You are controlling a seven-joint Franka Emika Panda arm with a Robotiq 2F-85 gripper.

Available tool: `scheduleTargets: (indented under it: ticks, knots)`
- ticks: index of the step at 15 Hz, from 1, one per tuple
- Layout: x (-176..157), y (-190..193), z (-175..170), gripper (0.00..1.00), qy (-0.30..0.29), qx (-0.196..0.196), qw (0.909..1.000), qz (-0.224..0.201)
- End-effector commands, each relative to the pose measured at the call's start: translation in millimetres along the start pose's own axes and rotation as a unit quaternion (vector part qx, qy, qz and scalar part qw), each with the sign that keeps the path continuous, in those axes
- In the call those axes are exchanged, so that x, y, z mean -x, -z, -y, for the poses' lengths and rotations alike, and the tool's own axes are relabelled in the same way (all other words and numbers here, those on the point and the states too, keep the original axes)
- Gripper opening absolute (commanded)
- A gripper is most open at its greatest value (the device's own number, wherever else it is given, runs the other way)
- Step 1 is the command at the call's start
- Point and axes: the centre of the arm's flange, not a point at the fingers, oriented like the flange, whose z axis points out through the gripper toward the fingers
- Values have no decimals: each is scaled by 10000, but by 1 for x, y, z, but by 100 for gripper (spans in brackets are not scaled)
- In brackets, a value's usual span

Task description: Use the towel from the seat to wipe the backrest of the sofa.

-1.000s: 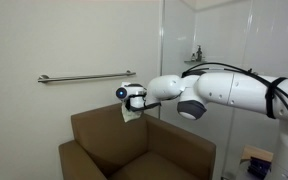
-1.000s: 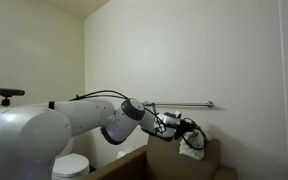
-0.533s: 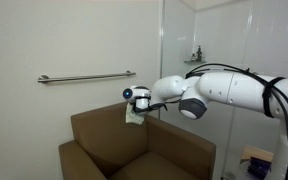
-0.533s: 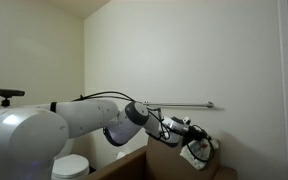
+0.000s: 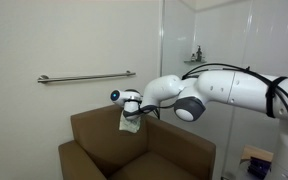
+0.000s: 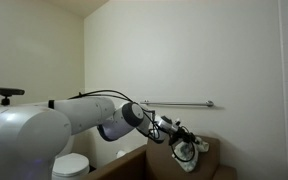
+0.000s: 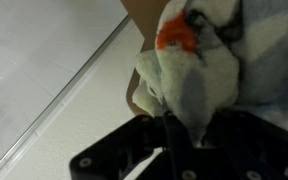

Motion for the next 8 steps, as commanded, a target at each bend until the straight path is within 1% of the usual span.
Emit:
scheduleTargets:
  ticks: [1,3,5,8]
  knots:
    - [43,42,76,6,176,-449,9968,634]
    - [64,70,116,7,285,-605,9941,854]
    - [80,98,158,7,458,-837,9909,952]
    - [100,145,215,6,686,-1382,9842,871]
